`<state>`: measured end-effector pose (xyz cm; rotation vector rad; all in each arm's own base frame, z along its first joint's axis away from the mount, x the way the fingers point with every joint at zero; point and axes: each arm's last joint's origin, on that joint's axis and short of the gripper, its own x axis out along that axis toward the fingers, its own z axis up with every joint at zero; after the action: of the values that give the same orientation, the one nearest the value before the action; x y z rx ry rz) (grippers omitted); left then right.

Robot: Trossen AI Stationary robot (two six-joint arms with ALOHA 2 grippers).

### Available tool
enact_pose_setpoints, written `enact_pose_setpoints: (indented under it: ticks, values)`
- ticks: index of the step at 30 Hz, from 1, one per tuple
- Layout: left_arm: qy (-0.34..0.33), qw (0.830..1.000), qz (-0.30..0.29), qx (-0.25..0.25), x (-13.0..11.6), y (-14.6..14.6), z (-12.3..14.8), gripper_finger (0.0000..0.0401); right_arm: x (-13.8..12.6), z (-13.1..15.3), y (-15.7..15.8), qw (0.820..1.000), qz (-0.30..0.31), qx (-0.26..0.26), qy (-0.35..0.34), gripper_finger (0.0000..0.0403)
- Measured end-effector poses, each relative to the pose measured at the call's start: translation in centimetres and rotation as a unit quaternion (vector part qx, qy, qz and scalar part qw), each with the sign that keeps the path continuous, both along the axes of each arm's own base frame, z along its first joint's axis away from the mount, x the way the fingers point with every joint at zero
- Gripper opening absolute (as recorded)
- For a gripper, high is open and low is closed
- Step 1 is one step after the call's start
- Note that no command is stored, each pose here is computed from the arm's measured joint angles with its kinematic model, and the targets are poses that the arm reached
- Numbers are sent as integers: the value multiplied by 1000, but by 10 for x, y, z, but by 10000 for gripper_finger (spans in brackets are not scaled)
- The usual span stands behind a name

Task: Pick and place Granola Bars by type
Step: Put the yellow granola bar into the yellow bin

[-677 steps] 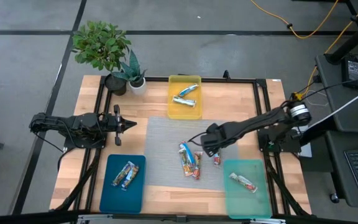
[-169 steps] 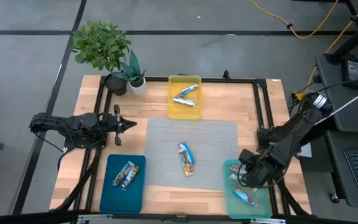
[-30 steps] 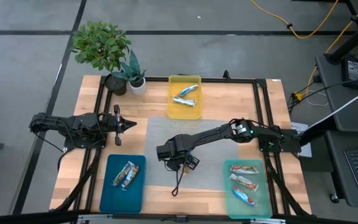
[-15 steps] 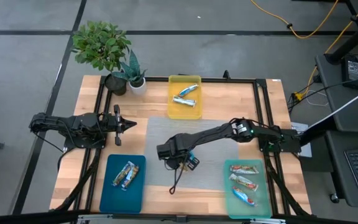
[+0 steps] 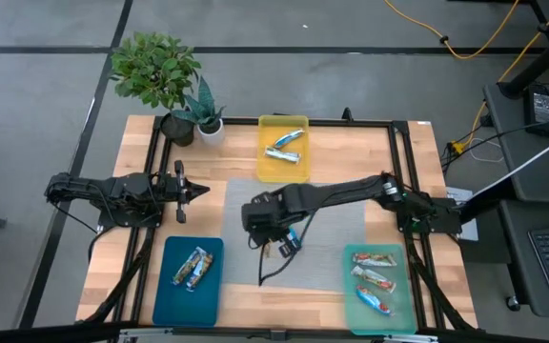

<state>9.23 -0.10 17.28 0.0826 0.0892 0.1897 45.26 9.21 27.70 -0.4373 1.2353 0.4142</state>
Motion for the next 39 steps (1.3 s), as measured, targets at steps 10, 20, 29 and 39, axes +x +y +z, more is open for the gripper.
enact_pose_setpoints:
  ticks: [10,20,29,39]
  values:
    - [2,1000,-1,0,0,0,0,8,-23,50,-5,991,-119,42,-36,51]
    - [1,1000,-1,0,0,0,0,6,-38,59,-29,973,-226,50,12,50]
    - [2,1000,-1,0,0,0,0,4,-65,95,-80,957,-289,30,-9,50]
    - [2,1000,0,0,0,0,0,7,-96,127,-152,939,-338,27,-54,50]
